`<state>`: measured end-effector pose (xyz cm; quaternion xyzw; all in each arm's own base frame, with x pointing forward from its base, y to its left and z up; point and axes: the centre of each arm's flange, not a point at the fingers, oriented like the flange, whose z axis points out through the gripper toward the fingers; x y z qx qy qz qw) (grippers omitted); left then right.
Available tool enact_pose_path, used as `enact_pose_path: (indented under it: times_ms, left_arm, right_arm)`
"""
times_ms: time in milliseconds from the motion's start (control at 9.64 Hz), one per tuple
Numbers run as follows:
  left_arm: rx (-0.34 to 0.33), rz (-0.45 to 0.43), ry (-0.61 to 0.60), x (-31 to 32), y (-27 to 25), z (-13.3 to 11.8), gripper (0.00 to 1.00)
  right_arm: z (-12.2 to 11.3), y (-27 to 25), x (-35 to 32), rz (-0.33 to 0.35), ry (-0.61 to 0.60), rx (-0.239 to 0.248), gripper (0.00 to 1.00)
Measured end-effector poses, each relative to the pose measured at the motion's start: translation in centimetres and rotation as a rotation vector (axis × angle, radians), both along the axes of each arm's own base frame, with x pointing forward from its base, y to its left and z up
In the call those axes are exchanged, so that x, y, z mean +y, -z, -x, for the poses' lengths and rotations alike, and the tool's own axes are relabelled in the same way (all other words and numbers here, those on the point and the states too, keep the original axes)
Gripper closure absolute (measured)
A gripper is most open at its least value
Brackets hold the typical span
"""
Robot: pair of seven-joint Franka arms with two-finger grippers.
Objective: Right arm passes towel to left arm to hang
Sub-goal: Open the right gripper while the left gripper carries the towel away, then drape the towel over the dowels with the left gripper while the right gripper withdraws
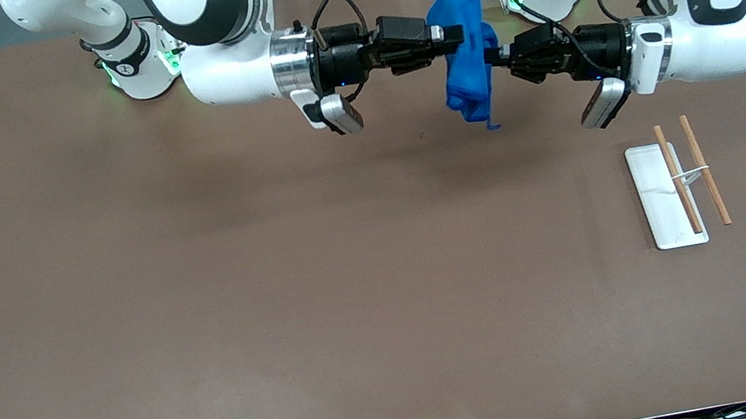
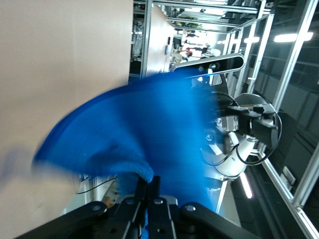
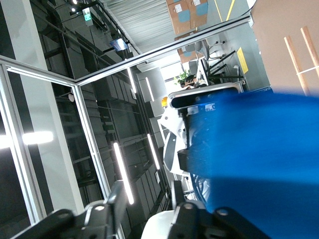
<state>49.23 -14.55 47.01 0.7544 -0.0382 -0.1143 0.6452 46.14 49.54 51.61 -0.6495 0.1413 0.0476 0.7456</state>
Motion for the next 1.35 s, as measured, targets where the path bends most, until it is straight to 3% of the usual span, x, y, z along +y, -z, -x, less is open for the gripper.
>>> enact_pose_path:
  times_ms: [311,726,933,1141,1348]
  left_arm:
    - [-0.055,-0.164,-0.018,4.4,-2.0,-3.5,0.96]
    - [-0.168,-0.586,-0.056,13.9,-2.2,-8.4,0.96]
    - [-0.183,-0.767,-0.077,18.7,-1.4,-8.9,0.96]
    - [-0.178,-0.907,-0.070,22.7,-0.9,-8.6,0.96]
    - [-0.221,-1.010,-0.033,25.6,-0.2,-9.0,0.96]
  right_arm:
    - [-2.8,0.5,-2.8,0.111,0.002,-0.101,0.03]
    - [-6.1,6.0,-8.7,0.399,-0.092,-0.241,0.00]
    - [-8.4,7.9,-13.1,0.510,-0.158,-0.289,0.00]
    - [-11.3,9.2,-19.0,0.638,-0.194,-0.327,0.00]
    - [-13.9,10.0,-26.5,0.808,-0.237,-0.350,0.00]
